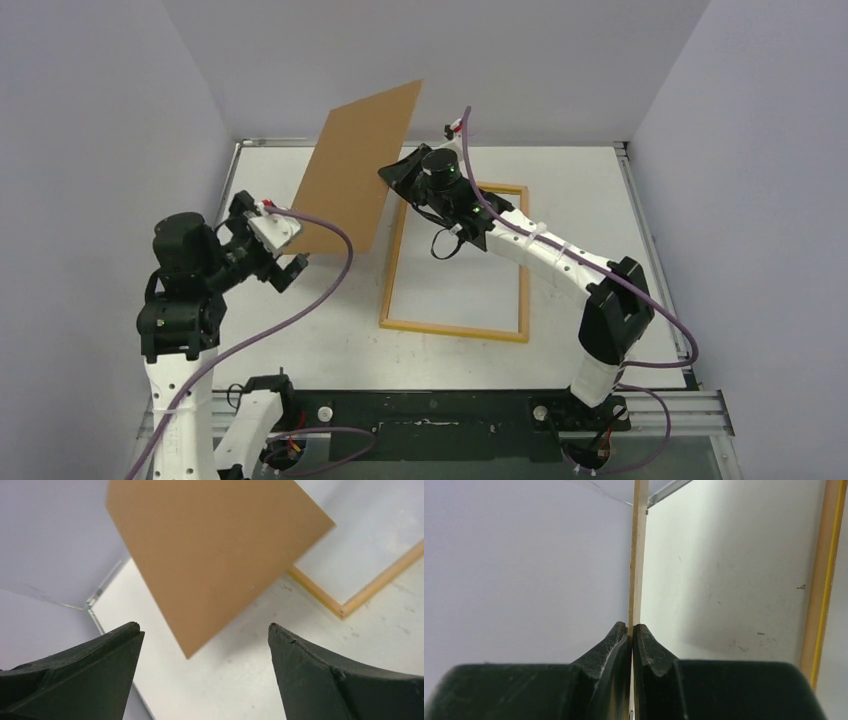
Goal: Put the photo into the frame
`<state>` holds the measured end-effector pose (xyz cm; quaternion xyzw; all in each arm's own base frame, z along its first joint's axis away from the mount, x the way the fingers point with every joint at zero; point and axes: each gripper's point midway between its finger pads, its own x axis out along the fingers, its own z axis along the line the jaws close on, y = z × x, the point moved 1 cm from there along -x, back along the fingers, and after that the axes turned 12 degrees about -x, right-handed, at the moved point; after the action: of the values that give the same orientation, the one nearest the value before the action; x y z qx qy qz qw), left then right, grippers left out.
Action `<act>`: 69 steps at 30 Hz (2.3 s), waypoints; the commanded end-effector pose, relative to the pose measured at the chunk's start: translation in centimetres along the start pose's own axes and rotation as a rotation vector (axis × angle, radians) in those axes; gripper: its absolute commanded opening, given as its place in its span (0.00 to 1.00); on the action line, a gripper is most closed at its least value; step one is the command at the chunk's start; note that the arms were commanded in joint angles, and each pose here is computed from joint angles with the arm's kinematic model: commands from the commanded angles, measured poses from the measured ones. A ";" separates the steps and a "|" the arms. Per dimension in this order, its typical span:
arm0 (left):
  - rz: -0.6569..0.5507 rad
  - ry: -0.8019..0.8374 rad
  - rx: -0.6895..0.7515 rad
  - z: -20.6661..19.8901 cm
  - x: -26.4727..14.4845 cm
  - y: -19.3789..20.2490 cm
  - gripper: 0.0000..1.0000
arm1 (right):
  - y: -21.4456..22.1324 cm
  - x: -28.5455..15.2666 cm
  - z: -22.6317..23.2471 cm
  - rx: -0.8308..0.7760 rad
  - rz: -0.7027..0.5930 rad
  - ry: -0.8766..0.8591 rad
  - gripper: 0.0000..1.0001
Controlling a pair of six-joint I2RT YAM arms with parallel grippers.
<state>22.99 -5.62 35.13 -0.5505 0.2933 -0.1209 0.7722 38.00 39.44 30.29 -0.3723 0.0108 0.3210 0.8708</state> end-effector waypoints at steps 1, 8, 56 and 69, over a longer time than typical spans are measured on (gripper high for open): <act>0.061 0.074 0.073 -2.2 0.6 3.6 0.96 | -7.3 -3.6 5.8 0.173 -0.199 -0.191 0.05; 0.063 0.111 0.227 -3.8 2.7 3.1 0.96 | -8.0 -5.4 6.1 0.282 -0.213 -0.236 0.05; -0.156 0.071 0.282 -5.8 -2.1 -8.3 0.00 | -12.5 -23.8 2.5 -1.386 -0.169 -0.590 0.83; -0.164 0.243 0.348 -8.1 -5.4 -8.7 0.00 | -0.9 -18.8 2.4 -1.476 0.099 -0.943 0.77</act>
<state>16.36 -11.99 38.59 -0.4190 0.3603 -0.2196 0.8040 23.72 27.35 41.63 -0.6836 -0.5233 0.3637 0.3558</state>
